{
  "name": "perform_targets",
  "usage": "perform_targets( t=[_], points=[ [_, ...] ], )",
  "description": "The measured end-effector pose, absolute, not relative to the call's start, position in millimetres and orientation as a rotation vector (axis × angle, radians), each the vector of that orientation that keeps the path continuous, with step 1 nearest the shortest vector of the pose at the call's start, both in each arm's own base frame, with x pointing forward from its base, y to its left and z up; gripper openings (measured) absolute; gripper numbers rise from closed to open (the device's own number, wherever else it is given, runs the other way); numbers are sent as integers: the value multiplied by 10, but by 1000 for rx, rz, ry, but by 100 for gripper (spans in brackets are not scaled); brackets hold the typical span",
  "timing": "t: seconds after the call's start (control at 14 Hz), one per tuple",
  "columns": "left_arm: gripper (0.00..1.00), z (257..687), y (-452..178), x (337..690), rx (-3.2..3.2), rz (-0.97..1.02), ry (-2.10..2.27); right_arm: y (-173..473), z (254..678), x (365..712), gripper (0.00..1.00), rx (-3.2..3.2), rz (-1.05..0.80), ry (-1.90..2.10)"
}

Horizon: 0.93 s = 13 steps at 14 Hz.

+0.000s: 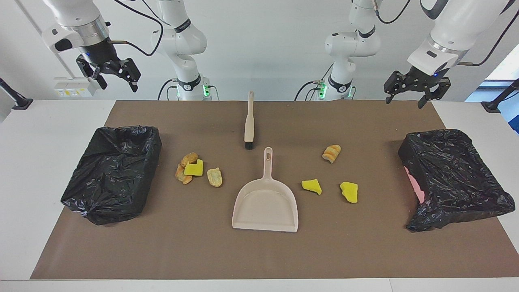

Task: Sweep and dump trash in bin

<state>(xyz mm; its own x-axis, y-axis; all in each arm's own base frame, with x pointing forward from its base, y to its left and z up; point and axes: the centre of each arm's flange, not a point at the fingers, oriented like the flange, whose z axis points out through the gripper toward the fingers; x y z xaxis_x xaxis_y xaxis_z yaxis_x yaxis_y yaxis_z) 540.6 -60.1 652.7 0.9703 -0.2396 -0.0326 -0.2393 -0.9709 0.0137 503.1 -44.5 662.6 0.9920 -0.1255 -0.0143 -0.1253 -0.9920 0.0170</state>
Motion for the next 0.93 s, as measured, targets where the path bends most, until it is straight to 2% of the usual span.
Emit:
perform_targets(
  t=[0.93],
  points=[
    [100, 6550, -601, 5432, 3109, -14, -377, -448, 6613, 5031, 100, 3119, -28, -197]
  ],
)
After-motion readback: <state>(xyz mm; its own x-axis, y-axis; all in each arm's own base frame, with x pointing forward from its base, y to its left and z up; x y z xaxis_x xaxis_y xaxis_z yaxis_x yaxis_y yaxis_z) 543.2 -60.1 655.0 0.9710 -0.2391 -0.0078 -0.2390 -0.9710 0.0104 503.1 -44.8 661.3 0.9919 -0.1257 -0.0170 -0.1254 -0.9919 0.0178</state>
